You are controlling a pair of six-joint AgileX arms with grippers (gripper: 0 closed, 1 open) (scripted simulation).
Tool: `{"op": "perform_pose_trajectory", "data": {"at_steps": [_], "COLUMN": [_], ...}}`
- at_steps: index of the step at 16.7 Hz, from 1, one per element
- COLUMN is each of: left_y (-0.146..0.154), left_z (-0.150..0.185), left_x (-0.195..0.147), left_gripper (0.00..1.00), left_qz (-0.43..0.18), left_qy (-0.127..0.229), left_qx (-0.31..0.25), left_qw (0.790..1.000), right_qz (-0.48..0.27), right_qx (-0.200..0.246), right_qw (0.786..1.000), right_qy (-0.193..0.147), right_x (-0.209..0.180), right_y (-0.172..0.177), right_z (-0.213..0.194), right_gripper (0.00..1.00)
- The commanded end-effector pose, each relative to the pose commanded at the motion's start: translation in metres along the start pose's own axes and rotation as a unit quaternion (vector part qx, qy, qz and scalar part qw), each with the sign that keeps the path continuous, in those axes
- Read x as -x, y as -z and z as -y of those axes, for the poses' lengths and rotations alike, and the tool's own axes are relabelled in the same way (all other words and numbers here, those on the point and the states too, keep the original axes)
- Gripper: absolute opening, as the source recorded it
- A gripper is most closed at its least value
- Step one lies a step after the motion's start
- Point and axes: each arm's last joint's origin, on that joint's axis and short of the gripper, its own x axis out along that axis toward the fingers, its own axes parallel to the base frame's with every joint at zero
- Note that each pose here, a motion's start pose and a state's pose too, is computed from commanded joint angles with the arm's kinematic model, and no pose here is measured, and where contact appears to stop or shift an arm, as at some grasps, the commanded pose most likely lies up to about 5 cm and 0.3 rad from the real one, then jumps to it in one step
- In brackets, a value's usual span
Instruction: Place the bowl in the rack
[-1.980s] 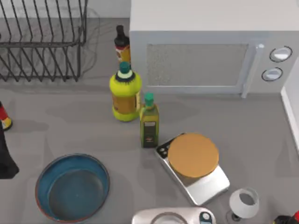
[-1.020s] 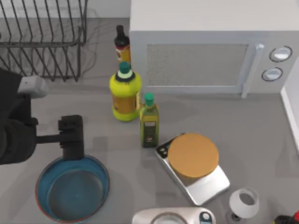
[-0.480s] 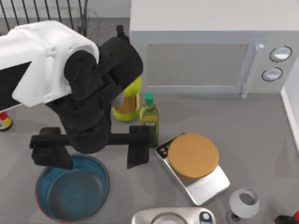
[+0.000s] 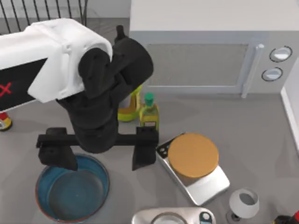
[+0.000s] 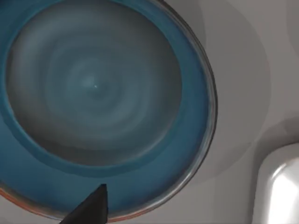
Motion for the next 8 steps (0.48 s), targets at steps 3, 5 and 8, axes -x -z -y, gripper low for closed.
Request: {"op": "perform_pose_trajectory", "data": {"at_steps": [3, 5, 8], "left_y": [-0.001, -0.003, -0.003], "left_z": [0.002, 0.004, 0.004], "left_x": [-0.02, -0.042, -0.078], "left_gripper": [1.0, 1.0, 1.0], "left_qz": [-0.003, 0.0, 0.004], "left_qy": [-0.003, 0.0, 0.003], "left_qx": [-0.002, -0.002, -0.001], "left_qw": [1.0, 1.0, 1.0], "right_qz": [0.0, 0.0, 0.0], "right_qx": [0.0, 0.0, 0.0], "right_qw": [1.0, 1.0, 1.0], "right_qy": [0.0, 0.0, 0.0], "right_x": [0.0, 0.0, 0.0], "right_y": [0.0, 0.0, 0.0], "right_z": [0.0, 0.0, 0.0], "right_gripper": [1.0, 1.0, 1.0]}}
